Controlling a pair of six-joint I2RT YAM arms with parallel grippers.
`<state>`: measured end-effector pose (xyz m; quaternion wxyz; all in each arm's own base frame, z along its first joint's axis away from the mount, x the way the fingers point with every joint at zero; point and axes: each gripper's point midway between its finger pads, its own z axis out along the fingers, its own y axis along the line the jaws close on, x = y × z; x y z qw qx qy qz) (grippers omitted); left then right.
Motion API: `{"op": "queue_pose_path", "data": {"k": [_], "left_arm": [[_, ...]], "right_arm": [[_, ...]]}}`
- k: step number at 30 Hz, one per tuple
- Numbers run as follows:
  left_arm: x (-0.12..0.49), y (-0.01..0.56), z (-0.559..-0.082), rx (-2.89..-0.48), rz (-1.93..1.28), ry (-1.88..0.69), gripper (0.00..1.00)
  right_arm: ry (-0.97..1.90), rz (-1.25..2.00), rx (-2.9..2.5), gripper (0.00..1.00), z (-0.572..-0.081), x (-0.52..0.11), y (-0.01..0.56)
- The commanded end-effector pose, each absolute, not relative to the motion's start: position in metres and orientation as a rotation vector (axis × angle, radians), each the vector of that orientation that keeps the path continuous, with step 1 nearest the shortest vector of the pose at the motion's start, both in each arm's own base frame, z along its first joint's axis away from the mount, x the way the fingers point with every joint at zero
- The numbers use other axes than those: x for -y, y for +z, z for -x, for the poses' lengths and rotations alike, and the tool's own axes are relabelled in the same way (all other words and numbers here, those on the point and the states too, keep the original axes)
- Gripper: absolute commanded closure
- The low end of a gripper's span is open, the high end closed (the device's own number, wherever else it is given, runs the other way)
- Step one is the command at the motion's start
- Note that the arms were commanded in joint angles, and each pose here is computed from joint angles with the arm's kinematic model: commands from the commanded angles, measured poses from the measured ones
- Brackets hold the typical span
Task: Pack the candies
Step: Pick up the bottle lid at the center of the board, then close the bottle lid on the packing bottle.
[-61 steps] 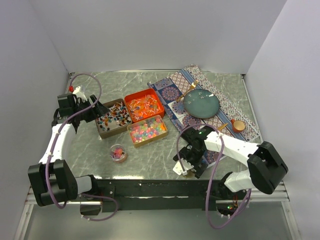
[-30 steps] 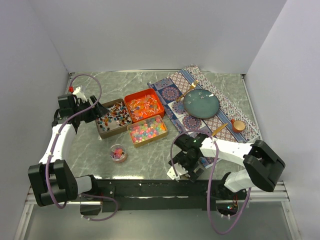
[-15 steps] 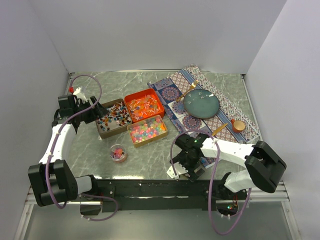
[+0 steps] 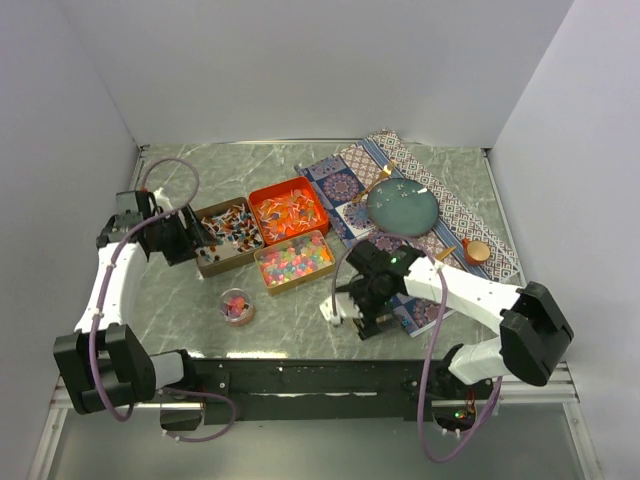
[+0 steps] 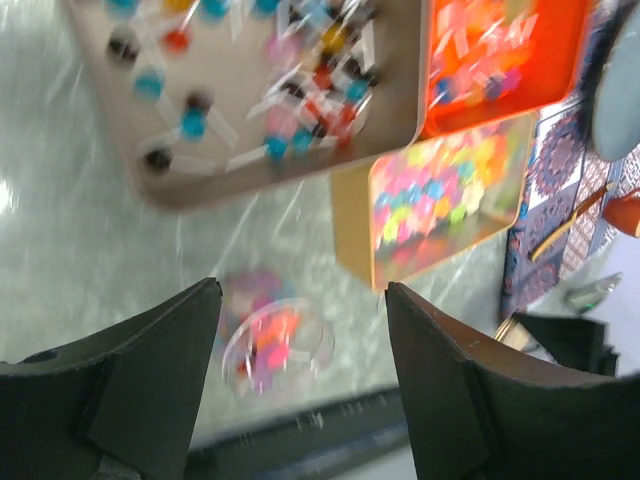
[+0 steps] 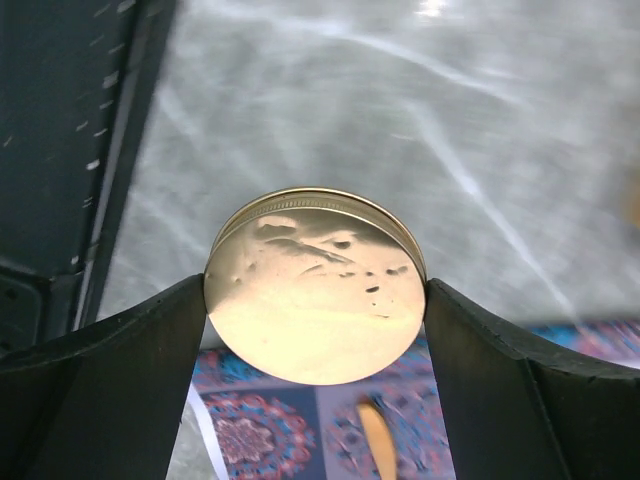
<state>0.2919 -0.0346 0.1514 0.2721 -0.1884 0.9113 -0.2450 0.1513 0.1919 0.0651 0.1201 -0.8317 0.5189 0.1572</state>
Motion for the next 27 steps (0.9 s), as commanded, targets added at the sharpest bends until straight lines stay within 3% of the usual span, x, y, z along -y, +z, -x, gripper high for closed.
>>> {"op": "queue_pose_path", "data": {"k": [1,4,7,8,9,20,27], "left_arm": [[0.035,0.133,-0.235,-2.701,0.761,-0.711,0.29],[0.036,0.11,-0.21,-2.767,0.878,-0.685,0.43],[0.034,0.1,-0.203,-2.772,0.921,-0.637,0.76],[0.034,0.097,-0.201,-2.785,0.939,-0.618,0.93],[0.028,0.092,-0.198,-2.801,0.946,-0.554,0.99],[0.076,0.047,-0.182,-2.959,0.895,-0.65,0.99],[0.108,0.05,-0.209,-2.905,0.67,-0.764,0.99]], "right_arm": [[0.462,2.221,-1.686,0.23,-0.171,-0.2,0.102],[0.448,2.087,-1.769,0.22,-0.191,-0.207,0.118],[0.453,1.965,-1.818,0.22,-0.208,-0.218,0.138],[0.453,1.927,-1.834,0.22,-0.212,-0.22,0.144],[0.44,1.889,-1.818,0.22,-0.22,-0.225,0.154],[0.406,1.758,-1.797,0.21,-0.252,-0.24,0.208],[0.382,1.733,-1.811,0.21,-0.253,-0.235,0.209]]}}
